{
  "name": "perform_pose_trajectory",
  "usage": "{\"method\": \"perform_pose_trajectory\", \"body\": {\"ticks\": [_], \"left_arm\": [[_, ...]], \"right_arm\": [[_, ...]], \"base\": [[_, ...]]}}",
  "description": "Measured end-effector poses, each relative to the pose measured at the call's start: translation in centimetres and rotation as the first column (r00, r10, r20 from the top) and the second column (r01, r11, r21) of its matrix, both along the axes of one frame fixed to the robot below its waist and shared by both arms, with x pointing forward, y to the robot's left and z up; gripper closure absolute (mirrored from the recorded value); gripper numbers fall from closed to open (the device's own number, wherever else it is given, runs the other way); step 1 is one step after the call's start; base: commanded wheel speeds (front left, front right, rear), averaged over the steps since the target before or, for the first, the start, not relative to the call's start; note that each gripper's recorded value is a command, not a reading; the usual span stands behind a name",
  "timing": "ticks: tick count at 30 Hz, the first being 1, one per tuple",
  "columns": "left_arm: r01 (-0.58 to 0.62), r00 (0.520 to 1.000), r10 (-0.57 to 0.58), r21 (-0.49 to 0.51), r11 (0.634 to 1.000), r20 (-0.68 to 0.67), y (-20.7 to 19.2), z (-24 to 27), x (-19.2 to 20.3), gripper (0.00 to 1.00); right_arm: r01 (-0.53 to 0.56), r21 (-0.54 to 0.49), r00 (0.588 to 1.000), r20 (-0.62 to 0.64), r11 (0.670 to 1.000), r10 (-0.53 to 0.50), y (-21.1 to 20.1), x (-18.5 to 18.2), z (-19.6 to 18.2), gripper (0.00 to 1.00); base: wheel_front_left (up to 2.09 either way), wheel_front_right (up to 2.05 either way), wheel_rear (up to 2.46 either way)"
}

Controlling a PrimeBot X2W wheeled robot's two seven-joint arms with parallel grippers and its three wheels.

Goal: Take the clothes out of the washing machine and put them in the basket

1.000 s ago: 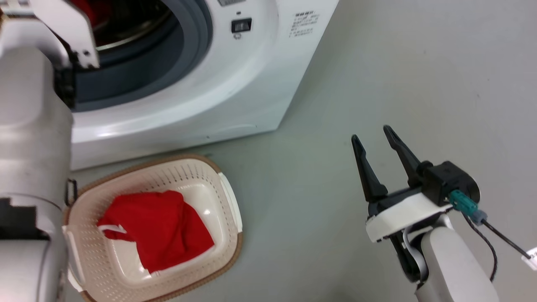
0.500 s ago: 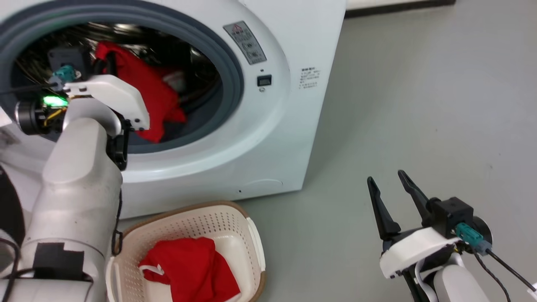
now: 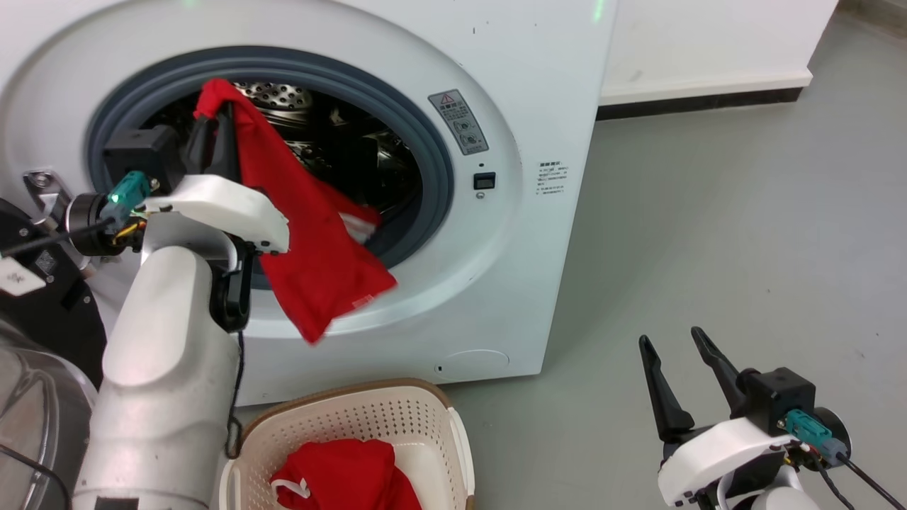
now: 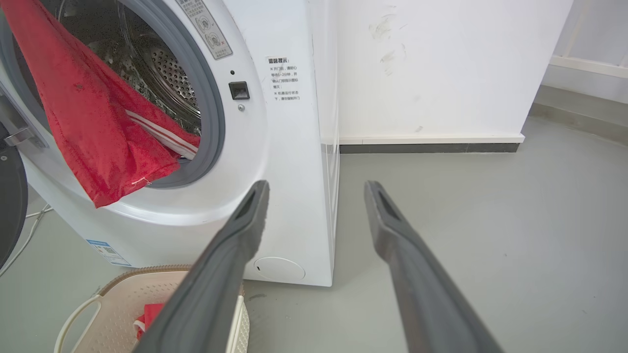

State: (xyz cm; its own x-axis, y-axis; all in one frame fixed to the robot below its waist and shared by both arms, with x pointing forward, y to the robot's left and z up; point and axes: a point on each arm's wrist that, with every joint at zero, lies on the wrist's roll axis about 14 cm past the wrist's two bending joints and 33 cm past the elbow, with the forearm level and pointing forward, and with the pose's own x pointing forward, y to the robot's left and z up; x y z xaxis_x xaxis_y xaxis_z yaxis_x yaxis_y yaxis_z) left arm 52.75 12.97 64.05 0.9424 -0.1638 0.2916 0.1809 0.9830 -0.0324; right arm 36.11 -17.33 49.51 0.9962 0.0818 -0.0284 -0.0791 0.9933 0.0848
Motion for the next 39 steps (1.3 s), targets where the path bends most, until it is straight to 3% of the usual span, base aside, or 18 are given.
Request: {"method": "perform_pose_trajectory", "body": {"ticks": [7, 13, 18, 22, 26, 31, 34, 39], "left_arm": [[0.02, 0.979, -0.009, -0.054, 0.998, 0.202, -0.4, 5.3, -3.7, 1.0], [0.059, 0.923, -0.024, -0.08, 0.995, 0.384, -0.9, 10.2, -7.9, 1.0], [0.063, 0.89, -0.014, -0.093, 0.994, 0.456, -0.5, 12.1, -11.7, 1.0], [0.052, 0.891, -0.003, -0.097, 0.994, 0.454, -0.2, 11.7, -14.0, 1.0], [0.023, 0.936, 0.014, -0.101, 0.995, 0.352, 0.3, 8.4, -14.5, 1.0], [-0.048, 0.995, 0.061, -0.154, 0.987, 0.083, 1.3, -0.3, -13.5, 1.0], [-0.101, 0.993, 0.087, -0.191, 0.976, -0.08, 2.0, -6.0, -13.3, 1.0], [-0.14, 0.952, 0.075, -0.201, 0.97, -0.298, 1.6, -14.2, -13.0, 1.0]], "right_arm": [[-0.011, 0.008, 1.0, 0.007, 1.0, 0.011, 0.4, -0.3, 0.5, 0.0], [-0.019, 0.009, 1.0, 0.019, 1.0, 0.019, 0.7, -0.4, 1.0, 0.0], [-0.025, 0.011, 1.0, 0.015, 1.0, 0.025, 0.9, -0.6, 0.9, 0.0], [-0.037, 0.01, 0.999, 0.011, 0.999, 0.037, 1.3, -0.5, 0.8, 0.0], [-0.056, 0.009, 0.998, 0.007, 0.998, 0.056, 1.9, -0.2, 0.7, 0.0], [-0.083, 0.012, 0.996, -0.015, 0.997, 0.083, 2.7, 0.2, 0.1, 0.0], [-0.101, 0.014, 0.994, -0.034, 0.995, 0.101, 3.4, 0.5, -0.5, 0.0], [-0.12, 0.018, 0.992, -0.047, 0.993, 0.12, 4.0, 1.8, -1.2, 0.0]], "base": [[0.0, 0.0, 0.0], [0.0, 0.0, 0.0], [0.0, 0.0, 0.0], [0.0, 0.0, 0.0], [0.0, 0.0, 0.0], [0.0, 0.0, 0.0], [0.0, 0.0, 0.0], [0.0, 0.0, 0.0]]}}
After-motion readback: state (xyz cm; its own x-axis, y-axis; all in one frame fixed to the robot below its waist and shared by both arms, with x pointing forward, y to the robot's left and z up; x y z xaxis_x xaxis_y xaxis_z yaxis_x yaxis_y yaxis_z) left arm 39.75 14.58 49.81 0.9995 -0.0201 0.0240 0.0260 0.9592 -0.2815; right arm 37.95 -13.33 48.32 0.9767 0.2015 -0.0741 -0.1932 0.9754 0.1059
